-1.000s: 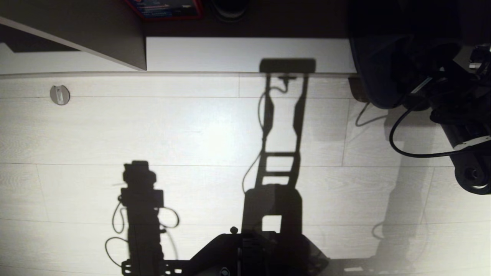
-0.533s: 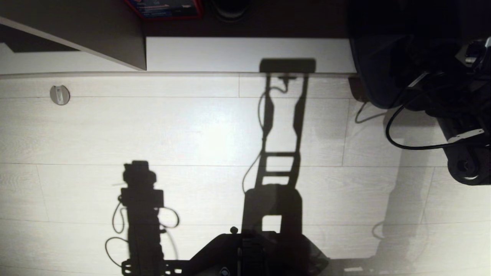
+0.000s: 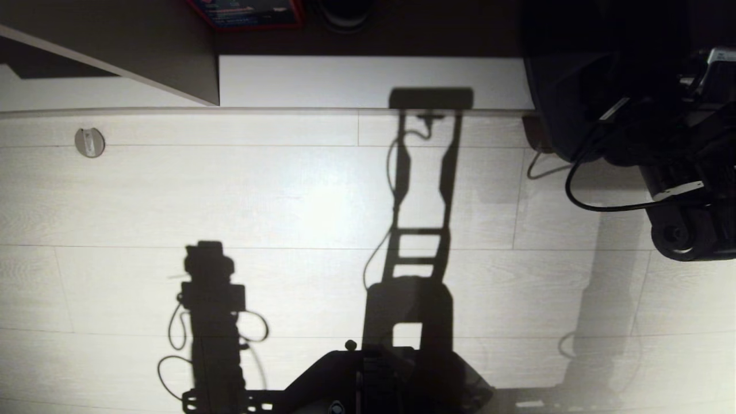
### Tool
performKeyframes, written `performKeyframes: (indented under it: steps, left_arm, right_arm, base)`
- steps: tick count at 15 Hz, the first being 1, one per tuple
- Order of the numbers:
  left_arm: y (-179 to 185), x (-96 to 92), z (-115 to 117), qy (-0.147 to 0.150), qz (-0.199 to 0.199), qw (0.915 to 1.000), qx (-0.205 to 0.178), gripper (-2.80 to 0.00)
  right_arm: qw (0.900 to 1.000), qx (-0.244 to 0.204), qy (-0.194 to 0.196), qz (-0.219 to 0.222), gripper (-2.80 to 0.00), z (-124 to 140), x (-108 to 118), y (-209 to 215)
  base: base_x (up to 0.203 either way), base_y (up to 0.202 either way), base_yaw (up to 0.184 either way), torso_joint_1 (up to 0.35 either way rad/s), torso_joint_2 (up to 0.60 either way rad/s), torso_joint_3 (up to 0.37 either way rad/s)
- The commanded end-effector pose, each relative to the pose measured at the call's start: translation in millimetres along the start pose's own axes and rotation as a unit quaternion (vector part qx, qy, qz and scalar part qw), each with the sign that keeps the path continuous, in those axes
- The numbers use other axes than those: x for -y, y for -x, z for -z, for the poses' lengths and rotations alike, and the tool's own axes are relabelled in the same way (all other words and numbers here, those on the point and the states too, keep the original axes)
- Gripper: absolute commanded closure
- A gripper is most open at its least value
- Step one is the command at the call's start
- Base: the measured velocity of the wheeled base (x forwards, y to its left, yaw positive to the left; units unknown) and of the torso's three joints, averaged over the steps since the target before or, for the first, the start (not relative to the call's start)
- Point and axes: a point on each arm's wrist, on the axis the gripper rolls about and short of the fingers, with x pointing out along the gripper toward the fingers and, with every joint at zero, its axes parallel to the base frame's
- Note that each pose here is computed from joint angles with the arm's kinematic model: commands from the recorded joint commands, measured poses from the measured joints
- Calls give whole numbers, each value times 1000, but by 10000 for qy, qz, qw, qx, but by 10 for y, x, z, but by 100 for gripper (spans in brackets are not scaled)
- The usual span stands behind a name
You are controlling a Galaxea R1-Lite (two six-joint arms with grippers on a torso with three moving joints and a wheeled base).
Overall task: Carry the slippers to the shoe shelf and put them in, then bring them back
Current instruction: Pick up the slippers in the shoe cabinet
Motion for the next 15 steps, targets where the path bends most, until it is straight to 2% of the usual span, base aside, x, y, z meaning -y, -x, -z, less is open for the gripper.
performKeyframes:
  steps: [1, 7, 9, 15]
  left_arm:
    - [0, 0, 1, 0, 1, 10000, 0, 0]
    - [0, 0, 1, 0, 1, 10000, 0, 0]
    - [0, 0, 1, 0, 1, 10000, 0, 0]
    - [0, 0, 1, 0, 1, 10000, 0, 0]
  right_arm:
    - [10000, 42, -17, -28, -280, 58, -22, -37]
    - [9997, 209, -70, -83, -280, 70, -105, -134]
    - [9986, 520, -37, -94, -280, -22, -134, -247]
    - [9979, 641, -4, -83, -280, 19, -131, -329]
  base:
    - [0, 0, 0, 0, 0, 0]
    - [0, 0, 0, 0, 0, 0]
    - [0, 0, 0, 0, 0, 0]
    - [0, 0, 0, 0, 0, 0]
